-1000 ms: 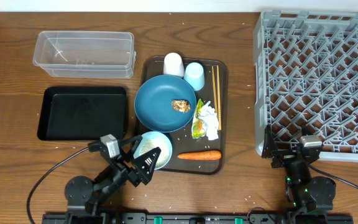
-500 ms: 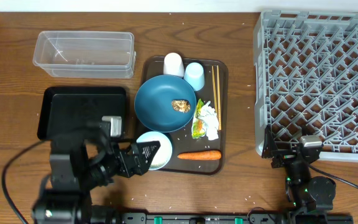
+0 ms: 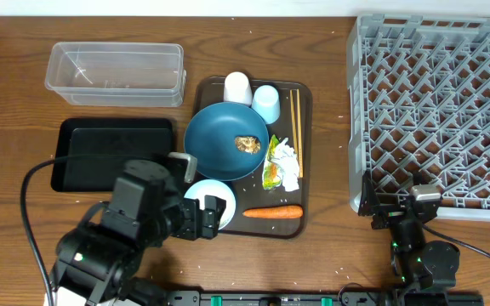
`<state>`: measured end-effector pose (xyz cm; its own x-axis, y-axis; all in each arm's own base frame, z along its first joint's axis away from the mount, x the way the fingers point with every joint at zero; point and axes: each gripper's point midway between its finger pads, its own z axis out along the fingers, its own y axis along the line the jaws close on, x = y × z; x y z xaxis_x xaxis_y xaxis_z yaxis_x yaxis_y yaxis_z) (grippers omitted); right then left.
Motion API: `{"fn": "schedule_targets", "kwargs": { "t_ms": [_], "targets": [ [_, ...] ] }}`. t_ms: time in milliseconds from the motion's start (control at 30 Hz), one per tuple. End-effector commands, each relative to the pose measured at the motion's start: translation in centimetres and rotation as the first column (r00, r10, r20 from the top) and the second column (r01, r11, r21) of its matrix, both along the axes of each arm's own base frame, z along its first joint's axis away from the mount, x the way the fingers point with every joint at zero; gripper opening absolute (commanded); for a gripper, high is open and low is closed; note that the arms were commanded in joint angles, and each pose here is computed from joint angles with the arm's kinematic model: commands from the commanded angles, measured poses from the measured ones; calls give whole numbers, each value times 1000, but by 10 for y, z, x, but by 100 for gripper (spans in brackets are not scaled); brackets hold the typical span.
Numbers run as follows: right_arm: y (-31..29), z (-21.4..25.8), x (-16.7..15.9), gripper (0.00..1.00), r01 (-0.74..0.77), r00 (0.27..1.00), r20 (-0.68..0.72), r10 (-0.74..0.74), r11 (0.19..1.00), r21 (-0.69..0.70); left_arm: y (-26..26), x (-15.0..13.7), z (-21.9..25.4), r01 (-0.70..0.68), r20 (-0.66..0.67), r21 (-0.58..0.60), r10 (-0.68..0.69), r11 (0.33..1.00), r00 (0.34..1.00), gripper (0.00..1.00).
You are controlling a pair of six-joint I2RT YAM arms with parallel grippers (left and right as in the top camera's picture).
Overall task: Sort waste into correct bins and load items into the dishwasher rack
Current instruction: 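Move the left gripper to the light-blue rice bowl, then grasp the rim of the light-blue rice bowl with the left gripper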
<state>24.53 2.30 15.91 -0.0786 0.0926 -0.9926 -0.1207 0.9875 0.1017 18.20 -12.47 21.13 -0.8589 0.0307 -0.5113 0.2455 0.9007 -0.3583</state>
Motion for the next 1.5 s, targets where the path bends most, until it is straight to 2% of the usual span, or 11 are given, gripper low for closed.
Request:
{"fn": "schedule_targets", "kwargs": {
  "t_ms": [0, 100, 200, 300, 433, 633, 767, 1000, 1100, 1300, 1467],
  "targets": [
    [-3, -2, 0, 99, 13, 1000, -5, -13, 1000, -6, 7, 15, 8, -100, 60, 51, 97, 994, 993, 98],
    [-3, -2, 0, 99, 14, 1000, -5, -14, 1000, -6, -4, 19, 11, -84, 69, 25, 82, 996, 994, 98],
    [-3, -2, 0, 99, 14, 1000, -5, -14, 1000, -6, -13, 18, 10, -120, 10, -45, 121, 992, 993, 98],
    [-3, -2, 0, 99, 14, 1000, -5, -14, 1000, -6, -24, 19, 7, -101, -27, -81, 99, 992, 995, 98],
    [-3, -2, 0, 99, 14, 1000, -5, -14, 1000, -6, -37, 16, -10, -64, -113, -67, 56, 996, 992, 98],
    [-3, -2, 0, 99, 14, 1000, -5, -14, 1000, -6, -51, 19, -53, -25, -240, 56, 38, 998, 970, 98],
    [-3, -2, 0, 99, 13, 1000, -5, -13, 1000, -6, -53, 22, -84, -57, -345, 124, 97, 991, 933, 98],
    [-3, -2, 0, 99, 13, 1000, -5, -13, 1000, -6, -41, 20, -128, -62, -451, 281, 189, 958, 872, 98],
    [-3, -2, 0, 99, 14, 1000, -5, -14, 1000, -6, -38, 19, -140, -53, -447, 334, 208, 941, 870, 98],
    [-3, -2, 0, 99, 14, 1000, -5, -14, 1000, -6, -54, 15, -152, 7, -389, 384, 154, 923, 908, 95],
    [-3, -2, 0, 99, 14, 1000, -5, -14, 1000, -6, -46, 23, -155, -89, -287, 473, 249, 876, 925, 95]
  ]
}}
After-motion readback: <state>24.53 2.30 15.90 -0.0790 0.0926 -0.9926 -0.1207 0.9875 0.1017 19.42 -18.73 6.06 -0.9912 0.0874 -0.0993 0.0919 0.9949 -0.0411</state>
